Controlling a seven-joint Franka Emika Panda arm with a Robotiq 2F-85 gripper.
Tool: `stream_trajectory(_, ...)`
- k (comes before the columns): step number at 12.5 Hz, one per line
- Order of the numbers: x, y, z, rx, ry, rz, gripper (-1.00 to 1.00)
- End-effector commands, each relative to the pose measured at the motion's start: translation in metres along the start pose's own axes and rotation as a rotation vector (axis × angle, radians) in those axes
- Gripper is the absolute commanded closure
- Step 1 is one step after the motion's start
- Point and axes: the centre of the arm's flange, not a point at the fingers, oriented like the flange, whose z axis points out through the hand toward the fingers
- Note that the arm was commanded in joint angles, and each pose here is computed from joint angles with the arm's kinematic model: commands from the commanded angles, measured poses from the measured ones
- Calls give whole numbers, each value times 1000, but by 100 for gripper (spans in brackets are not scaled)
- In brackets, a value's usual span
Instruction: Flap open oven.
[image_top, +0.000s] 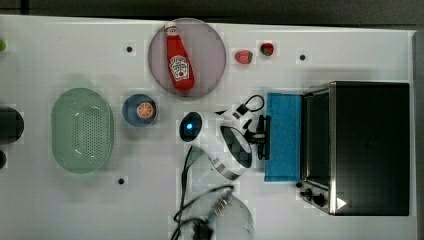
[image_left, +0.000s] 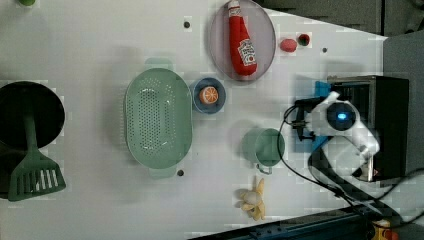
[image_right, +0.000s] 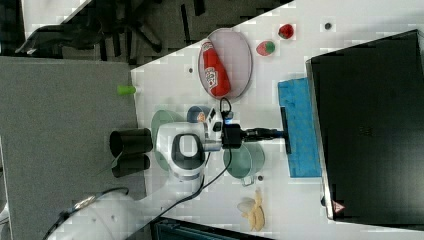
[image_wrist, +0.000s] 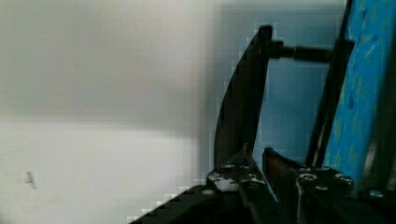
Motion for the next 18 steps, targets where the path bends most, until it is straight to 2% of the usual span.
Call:
stream_trajectory(1, 9, -16, -3, -36, 15, 84, 65)
stream_trajectory(3, 17, -17, -1, -39, 24, 122, 65)
stream_trajectory(6, 40, 1, -42, 15, 108, 199, 65)
stream_trajectory(8, 48, 34, -89, 118, 126, 371, 65)
stream_trajectory(10, 47, 72, -143, 271, 123, 575, 65)
stream_trajectory(12, 35, 108, -192, 395, 93, 720, 65)
stream_trajectory(13, 24, 125, -214, 447, 57, 773, 65)
stream_trajectory(16, -11, 171, -268, 600, -126, 887, 65)
stream_trajectory(17, -22, 187, -286, 624, -158, 896, 65)
stream_trajectory(18, -31, 204, -306, 635, -155, 901, 65)
